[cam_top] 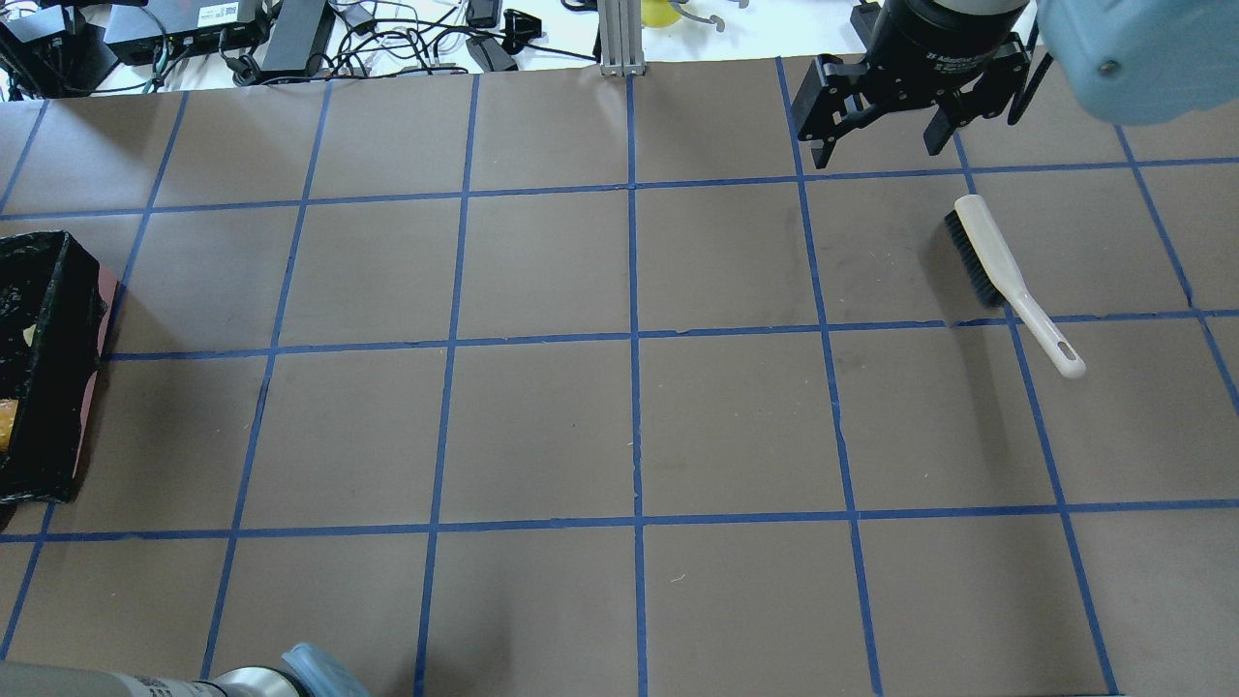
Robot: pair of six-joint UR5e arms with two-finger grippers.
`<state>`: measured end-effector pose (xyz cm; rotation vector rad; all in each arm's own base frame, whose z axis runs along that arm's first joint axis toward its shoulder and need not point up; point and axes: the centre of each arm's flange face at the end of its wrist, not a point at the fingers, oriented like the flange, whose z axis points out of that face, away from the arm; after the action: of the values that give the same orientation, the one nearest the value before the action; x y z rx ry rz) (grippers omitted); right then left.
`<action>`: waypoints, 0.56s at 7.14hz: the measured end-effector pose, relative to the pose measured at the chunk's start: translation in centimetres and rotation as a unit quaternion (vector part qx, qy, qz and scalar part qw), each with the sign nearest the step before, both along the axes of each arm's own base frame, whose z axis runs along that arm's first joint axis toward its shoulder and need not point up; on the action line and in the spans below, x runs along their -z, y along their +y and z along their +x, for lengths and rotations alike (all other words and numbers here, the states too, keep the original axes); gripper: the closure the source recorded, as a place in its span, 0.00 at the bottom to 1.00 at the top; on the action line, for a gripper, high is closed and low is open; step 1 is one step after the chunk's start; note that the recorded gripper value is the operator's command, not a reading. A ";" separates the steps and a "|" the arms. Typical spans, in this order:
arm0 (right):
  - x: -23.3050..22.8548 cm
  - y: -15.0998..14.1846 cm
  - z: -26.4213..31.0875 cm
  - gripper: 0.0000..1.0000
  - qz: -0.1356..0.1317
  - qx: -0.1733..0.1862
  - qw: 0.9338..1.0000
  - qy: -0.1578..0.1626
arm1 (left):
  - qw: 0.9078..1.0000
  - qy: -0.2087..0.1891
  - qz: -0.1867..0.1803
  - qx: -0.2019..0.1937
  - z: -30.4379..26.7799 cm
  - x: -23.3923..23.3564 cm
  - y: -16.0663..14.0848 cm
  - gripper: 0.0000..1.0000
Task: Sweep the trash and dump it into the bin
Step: 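Hold the dustpan tilted over the bin with the left gripper to empty it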
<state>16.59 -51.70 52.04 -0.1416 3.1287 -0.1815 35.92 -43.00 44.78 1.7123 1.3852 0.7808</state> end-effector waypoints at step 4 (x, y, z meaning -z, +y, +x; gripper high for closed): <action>-0.7 0.1 0.0 0.00 -0.014 0.001 1.000 0.000 | 0.999 -0.041 -0.029 0.009 -2.0 -0.4 1.0 1.00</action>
<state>16.57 -51.63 52.69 -0.1401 3.1275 -0.2244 33.90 -42.01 45.14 1.6291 1.3222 0.7843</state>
